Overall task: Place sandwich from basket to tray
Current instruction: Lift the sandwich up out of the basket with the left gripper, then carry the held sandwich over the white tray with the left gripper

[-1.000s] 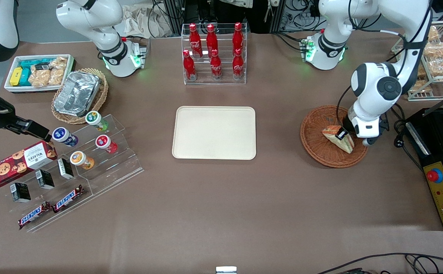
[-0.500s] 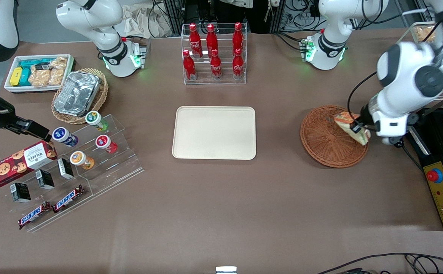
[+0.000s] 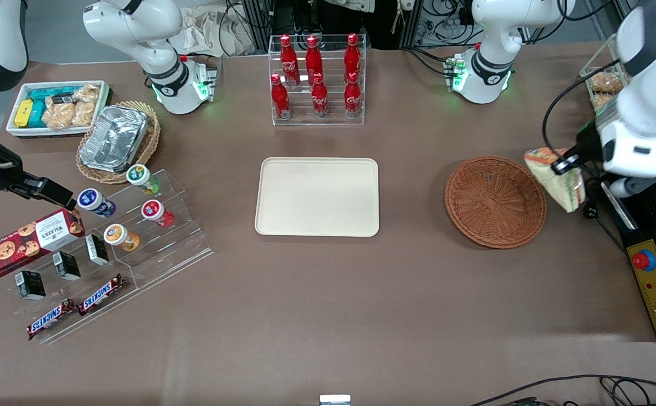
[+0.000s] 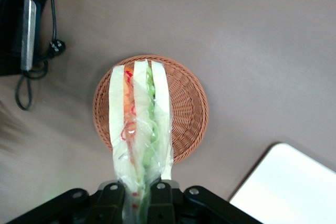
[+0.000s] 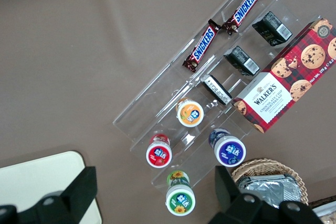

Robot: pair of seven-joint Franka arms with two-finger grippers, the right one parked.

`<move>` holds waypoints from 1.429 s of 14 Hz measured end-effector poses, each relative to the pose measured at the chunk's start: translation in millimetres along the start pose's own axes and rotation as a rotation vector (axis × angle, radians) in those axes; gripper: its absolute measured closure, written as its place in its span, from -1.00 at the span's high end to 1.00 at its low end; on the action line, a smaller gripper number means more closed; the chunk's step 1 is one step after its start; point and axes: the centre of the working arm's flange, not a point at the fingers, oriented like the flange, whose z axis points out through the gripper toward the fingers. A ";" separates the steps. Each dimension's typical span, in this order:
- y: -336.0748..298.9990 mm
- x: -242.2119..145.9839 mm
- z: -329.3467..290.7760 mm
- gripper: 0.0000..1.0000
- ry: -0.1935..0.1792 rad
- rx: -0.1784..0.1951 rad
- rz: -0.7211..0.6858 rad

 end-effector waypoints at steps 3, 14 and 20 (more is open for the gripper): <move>-0.1 -8.1 -37.3 -0.69 0.013 -0.007 0.144; 149.3 -117.8 -14.5 -0.69 0.004 0.013 0.296; 245.9 -181.1 45.0 -0.69 -0.014 -0.013 0.325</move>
